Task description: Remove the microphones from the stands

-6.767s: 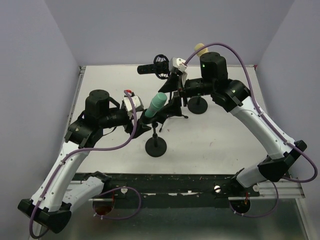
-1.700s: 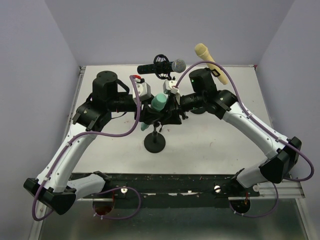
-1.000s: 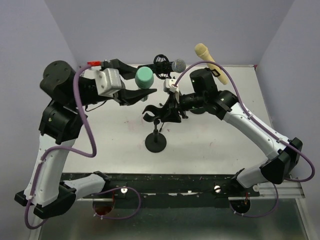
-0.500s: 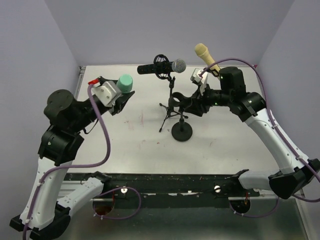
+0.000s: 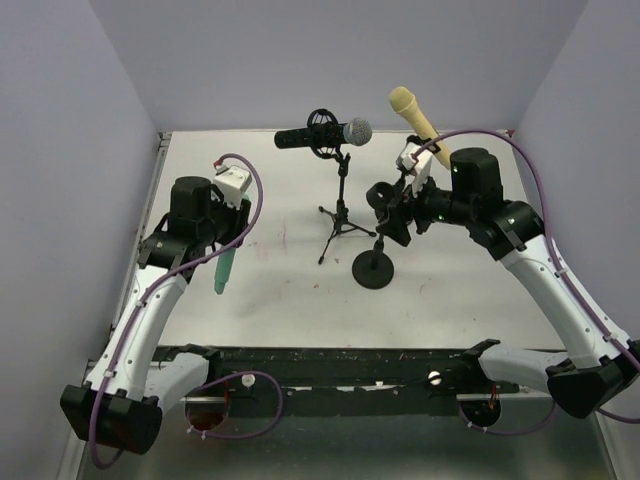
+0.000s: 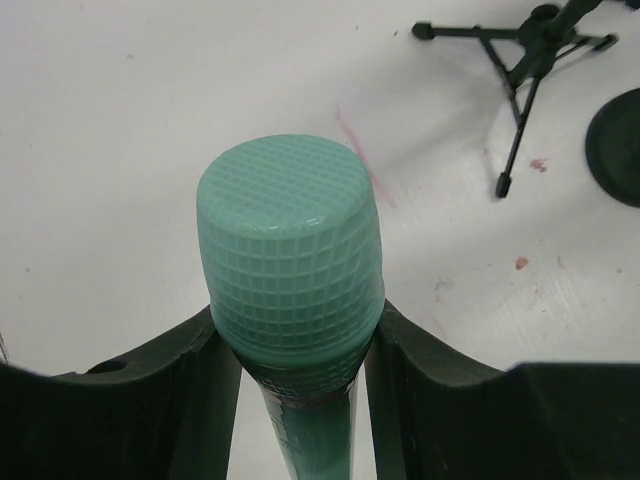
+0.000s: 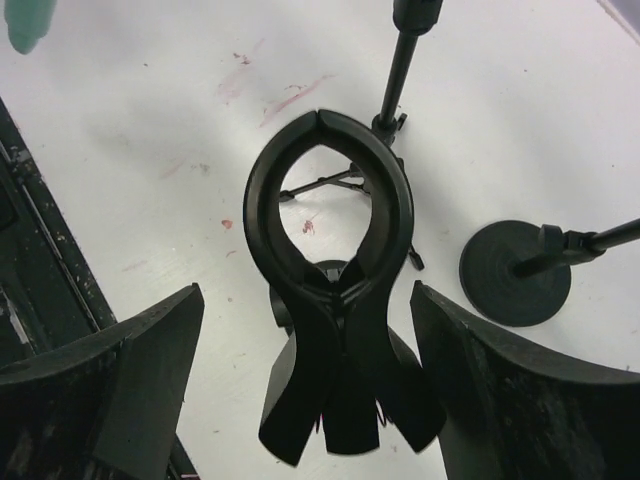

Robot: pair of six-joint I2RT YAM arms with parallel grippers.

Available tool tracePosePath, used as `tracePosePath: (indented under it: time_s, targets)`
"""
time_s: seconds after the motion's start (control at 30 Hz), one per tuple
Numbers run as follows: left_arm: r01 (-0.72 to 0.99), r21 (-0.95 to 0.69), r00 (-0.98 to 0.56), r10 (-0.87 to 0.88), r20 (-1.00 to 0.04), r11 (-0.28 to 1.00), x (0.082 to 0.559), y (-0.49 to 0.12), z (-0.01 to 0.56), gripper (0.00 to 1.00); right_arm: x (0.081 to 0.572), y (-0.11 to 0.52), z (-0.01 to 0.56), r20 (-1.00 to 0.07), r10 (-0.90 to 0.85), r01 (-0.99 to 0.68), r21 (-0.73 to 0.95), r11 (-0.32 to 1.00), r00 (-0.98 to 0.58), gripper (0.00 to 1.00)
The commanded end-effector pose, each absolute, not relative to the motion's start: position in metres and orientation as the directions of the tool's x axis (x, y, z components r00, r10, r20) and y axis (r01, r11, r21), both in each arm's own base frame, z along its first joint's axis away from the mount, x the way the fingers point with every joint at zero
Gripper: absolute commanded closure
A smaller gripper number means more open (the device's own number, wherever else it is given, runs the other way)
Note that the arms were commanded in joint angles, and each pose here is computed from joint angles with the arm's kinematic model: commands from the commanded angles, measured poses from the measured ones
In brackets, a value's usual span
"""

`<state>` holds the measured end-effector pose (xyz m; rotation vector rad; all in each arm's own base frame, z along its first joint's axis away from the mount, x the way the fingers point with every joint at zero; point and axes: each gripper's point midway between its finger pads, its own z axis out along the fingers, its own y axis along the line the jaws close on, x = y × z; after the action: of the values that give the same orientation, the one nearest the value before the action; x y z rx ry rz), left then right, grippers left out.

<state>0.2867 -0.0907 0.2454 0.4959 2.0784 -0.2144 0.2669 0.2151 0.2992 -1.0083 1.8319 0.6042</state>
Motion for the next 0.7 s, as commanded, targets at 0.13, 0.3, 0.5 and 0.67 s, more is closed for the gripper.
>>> tracePosePath:
  time_s: [0.13,0.3,0.5,0.67]
  targets:
    - [0.265,0.064,-0.718,0.241,-0.653,0.962,0.285,-0.034,0.165,1.0,0.254,0.213,0.332,-0.899,-0.349,-0.835,0.032,0.549,-0.265,0.0]
    - [0.148,0.027,-0.856,0.142,-0.497,0.989,0.288,-0.005,0.123,1.0,0.252,0.21,0.376,-0.925,-0.319,-0.829,-0.01,0.559,-0.204,0.0]
    - [0.042,0.029,-0.913,0.05,-0.404,0.999,0.294,0.031,0.085,1.0,0.252,0.206,0.393,-0.933,-0.321,-0.824,-0.049,0.564,-0.164,0.0]
    - [0.038,0.009,-0.948,0.039,-0.316,0.999,0.29,0.033,0.054,0.79,0.254,0.209,0.391,-0.931,-0.325,-0.831,-0.044,0.555,-0.168,0.0]
